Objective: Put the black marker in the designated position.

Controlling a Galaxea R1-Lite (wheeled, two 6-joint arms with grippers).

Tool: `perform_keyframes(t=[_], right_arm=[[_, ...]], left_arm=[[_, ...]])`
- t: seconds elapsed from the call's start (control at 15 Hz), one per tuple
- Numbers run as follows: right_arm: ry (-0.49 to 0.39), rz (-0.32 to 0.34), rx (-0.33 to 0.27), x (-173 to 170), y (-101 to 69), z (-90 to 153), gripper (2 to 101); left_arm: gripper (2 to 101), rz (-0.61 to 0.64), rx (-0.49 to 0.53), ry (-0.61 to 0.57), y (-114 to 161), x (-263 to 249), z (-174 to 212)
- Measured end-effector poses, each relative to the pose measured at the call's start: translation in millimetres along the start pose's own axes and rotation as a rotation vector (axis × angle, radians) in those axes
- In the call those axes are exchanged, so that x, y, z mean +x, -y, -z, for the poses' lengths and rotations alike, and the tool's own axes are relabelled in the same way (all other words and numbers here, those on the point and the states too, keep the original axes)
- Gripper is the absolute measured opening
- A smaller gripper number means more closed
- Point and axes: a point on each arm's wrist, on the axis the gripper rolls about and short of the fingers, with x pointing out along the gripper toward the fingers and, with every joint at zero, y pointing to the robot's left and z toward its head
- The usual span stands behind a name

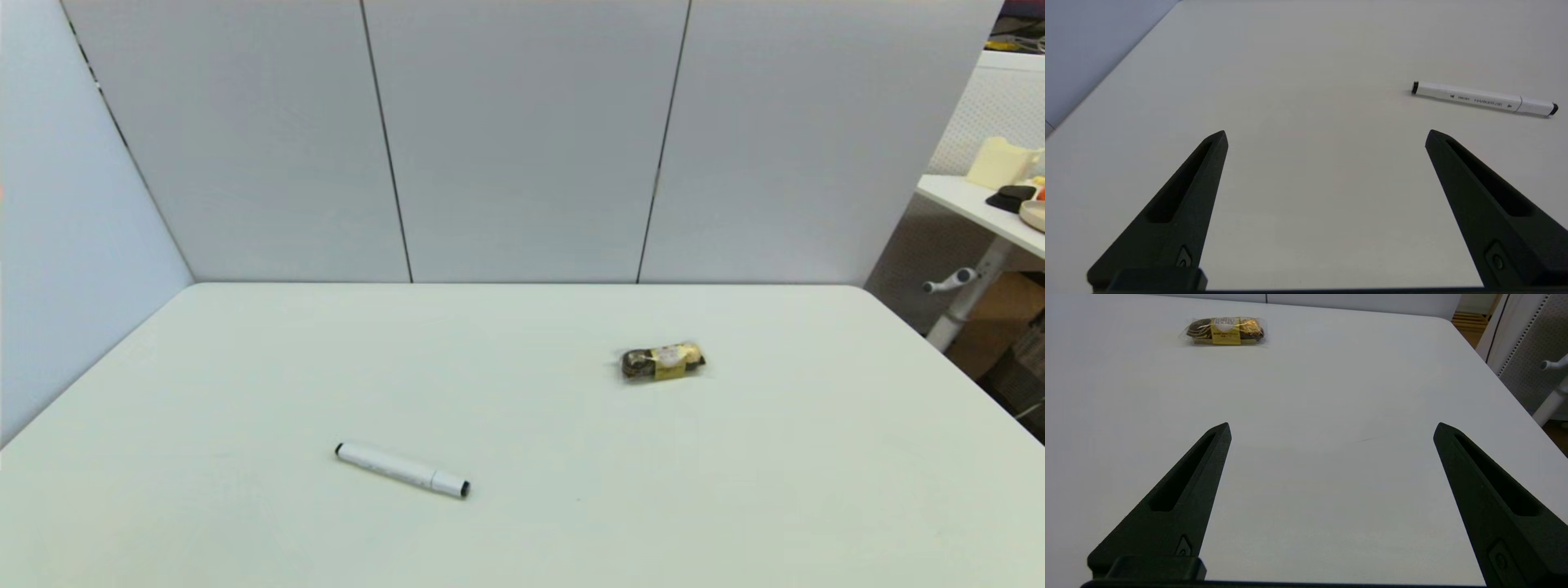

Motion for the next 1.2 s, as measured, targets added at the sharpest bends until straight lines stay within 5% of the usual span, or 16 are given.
perform_keyframes(t=[0.53, 0.93, 1.2], right_arm=[[0.000, -0.001, 0.000, 0.0, 0.0, 0.0, 98.0], [0.000, -0.001, 0.000, 0.0, 0.0, 0.0, 98.0], [0.000, -0.001, 0.000, 0.0, 0.0, 0.0, 98.0]], left_arm=[[97.9, 0.149, 0.264, -0.333, -1.6, 84.7, -101.4], [97.9, 0.588, 0.499, -0.551, 3.4, 173.6, -137.4], [97.9, 0.906, 0.521, -0.554, 9.4, 214.3, -126.7]])
